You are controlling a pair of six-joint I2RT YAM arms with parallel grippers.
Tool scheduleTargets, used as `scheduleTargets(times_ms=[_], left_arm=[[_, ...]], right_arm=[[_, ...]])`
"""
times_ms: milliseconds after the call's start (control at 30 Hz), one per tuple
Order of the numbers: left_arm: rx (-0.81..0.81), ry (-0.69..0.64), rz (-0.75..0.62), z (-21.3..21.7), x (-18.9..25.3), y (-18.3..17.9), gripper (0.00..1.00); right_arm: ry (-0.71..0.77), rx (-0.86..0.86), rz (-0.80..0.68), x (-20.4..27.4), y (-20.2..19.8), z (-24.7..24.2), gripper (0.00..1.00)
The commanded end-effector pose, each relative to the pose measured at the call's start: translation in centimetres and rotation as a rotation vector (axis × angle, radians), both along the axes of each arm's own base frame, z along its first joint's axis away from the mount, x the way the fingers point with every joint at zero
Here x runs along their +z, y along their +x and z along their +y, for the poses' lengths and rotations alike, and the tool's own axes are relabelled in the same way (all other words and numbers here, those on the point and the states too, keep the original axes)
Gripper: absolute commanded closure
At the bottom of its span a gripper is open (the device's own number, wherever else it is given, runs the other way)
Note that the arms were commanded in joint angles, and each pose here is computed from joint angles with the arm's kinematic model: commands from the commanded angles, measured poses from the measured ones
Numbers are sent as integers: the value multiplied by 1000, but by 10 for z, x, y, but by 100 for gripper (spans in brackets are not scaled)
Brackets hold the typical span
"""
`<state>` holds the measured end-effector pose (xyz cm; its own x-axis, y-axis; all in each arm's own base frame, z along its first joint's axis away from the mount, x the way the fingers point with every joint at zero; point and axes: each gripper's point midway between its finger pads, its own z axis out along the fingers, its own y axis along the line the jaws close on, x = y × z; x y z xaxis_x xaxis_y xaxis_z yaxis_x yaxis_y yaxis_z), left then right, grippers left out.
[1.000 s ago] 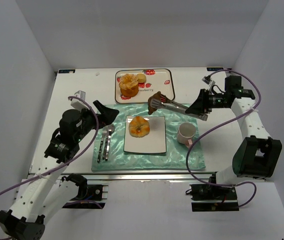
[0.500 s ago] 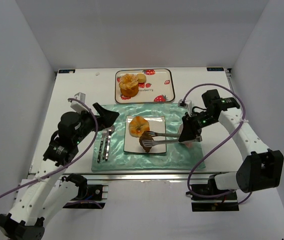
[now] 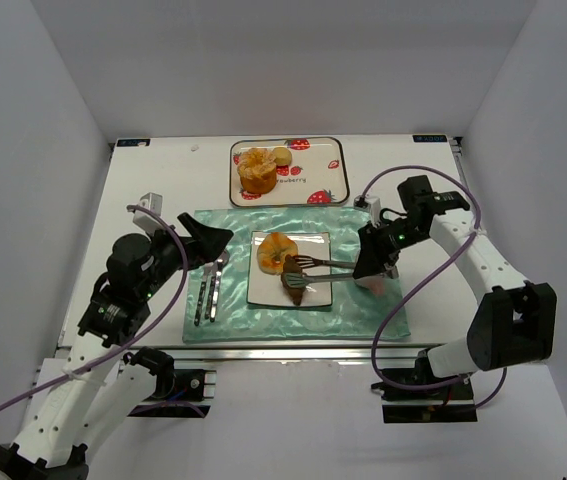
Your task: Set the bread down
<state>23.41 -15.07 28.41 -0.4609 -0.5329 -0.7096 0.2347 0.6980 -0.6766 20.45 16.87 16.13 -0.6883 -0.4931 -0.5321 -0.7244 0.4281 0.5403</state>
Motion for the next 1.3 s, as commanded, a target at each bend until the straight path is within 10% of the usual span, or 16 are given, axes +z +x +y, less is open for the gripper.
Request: scheduleTargets(times_ms=[0,867,1267], left_arm=[[23,4,5,6,-1,-3,2],[11,10,2,-1,-3,9,2],[4,12,0,-5,-6,17,2]], right_arm=[[61,-3,-58,22,15,11,52],[194,-225,-155,94,116,-7,54],[141,-646,-136,66,186,-129,55]])
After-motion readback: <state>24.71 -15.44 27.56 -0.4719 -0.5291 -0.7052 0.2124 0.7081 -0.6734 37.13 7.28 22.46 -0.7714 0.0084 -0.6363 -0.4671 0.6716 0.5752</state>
